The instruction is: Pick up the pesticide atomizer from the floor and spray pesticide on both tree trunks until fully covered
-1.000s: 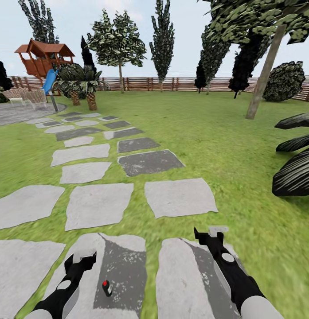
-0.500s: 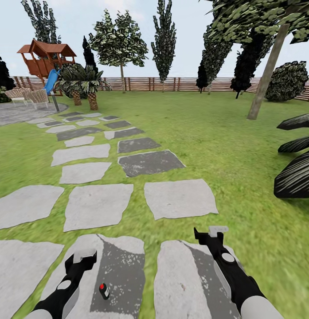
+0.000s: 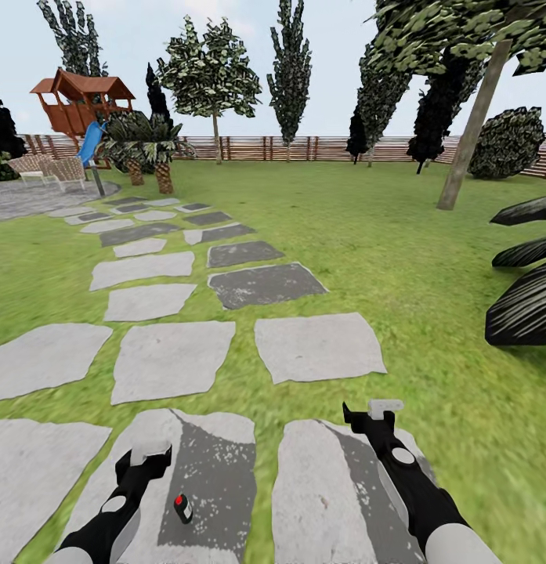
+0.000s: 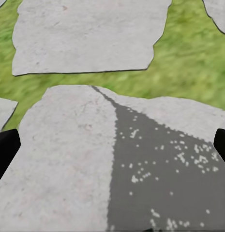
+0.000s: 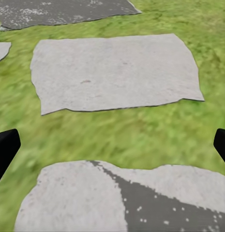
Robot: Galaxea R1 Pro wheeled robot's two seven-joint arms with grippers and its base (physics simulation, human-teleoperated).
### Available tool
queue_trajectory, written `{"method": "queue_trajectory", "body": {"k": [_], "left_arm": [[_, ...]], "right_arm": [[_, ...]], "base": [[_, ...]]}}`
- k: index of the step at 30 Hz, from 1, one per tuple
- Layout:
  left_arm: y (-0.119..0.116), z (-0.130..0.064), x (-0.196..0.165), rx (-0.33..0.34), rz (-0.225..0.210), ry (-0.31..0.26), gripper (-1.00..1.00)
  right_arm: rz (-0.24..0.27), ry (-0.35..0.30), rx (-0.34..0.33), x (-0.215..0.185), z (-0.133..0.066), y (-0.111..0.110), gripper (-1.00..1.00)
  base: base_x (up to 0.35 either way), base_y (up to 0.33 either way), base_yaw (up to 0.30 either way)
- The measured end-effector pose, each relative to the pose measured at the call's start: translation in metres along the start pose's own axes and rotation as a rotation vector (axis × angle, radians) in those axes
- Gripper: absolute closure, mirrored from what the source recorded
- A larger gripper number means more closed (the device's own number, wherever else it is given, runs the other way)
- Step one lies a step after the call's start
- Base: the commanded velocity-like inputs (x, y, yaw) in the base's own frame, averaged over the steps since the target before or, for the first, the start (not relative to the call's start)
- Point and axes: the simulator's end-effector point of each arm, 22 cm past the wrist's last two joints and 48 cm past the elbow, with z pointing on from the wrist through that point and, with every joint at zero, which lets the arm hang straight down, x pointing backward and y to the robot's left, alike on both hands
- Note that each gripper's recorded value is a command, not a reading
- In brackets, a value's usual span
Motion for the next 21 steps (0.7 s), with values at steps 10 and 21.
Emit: {"method": "queue_trajectory", "body": {"k": [10, 21], "left_arm": [[-0.001, 0.007, 0.023, 0.000, 0.000, 0.004, -1.00], [-0.002, 0.015, 0.047, -0.001, -0.002, 0.004, -1.00]], "right_arm": [[0.000, 0.001, 0.000, 0.023, 0.005, 0.000, -1.00], [0.001, 0.018, 0.001, 0.056, 0.009, 0.001, -1.00]], "base": [[0.000, 0.000, 0.000], [0.000, 0.000, 0.000]]}}
